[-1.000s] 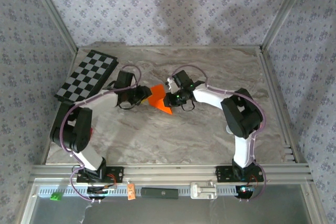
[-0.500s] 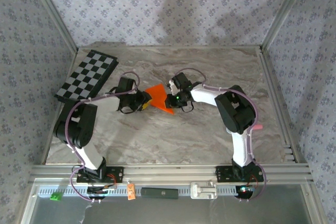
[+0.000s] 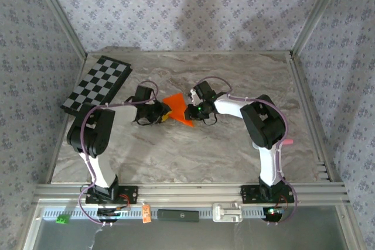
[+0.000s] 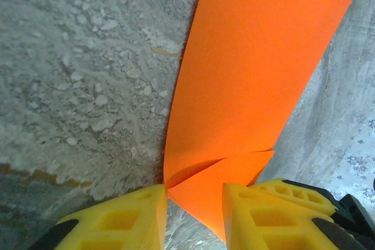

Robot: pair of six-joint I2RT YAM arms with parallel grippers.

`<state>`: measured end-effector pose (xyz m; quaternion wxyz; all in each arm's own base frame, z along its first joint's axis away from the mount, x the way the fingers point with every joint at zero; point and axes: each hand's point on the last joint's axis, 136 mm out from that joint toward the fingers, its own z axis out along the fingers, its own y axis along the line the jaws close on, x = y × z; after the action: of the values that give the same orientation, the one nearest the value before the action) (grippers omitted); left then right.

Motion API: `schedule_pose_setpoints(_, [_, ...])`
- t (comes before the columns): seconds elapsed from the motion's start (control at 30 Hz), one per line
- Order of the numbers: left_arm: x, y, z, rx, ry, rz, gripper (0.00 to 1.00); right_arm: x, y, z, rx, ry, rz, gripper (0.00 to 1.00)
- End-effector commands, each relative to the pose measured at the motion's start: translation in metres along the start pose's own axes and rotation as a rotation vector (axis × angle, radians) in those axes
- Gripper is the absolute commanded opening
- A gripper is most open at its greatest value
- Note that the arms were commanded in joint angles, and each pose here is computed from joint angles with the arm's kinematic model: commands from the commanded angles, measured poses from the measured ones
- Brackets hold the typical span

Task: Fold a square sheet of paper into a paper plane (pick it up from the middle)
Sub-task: Fourth fold the wing at the center of the table.

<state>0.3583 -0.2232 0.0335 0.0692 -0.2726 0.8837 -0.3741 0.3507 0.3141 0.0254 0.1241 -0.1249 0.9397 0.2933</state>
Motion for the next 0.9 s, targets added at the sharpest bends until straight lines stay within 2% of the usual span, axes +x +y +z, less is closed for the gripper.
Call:
schedule_pose_setpoints(0.0, [-0.004,-0.012,0.003,0.029,0.008,0.011,0.29,0.017,-0.019,0.007,0.047,0.049,0.047,0.19])
schedule_pose_setpoints(0.13, [-0.004,-0.010,0.006,0.027,0.017,0.007,0.29,0.018,-0.020,0.007,0.049,0.050,0.049,0.19])
schedule_pose_setpoints(0.4, [-0.004,-0.026,0.002,0.082,0.023,0.059,0.20,0.021,-0.024,0.008,0.056,0.061,0.051,0.19])
schedule_pose_setpoints(0.67, [-0.002,-0.030,0.005,0.093,0.049,0.108,0.18,0.021,-0.024,0.008,0.046,0.066,0.042,0.18])
schedule_pose_setpoints(0.87, [-0.002,-0.028,0.009,0.084,0.065,0.123,0.12,0.009,-0.014,0.000,0.017,0.036,0.005,0.19])
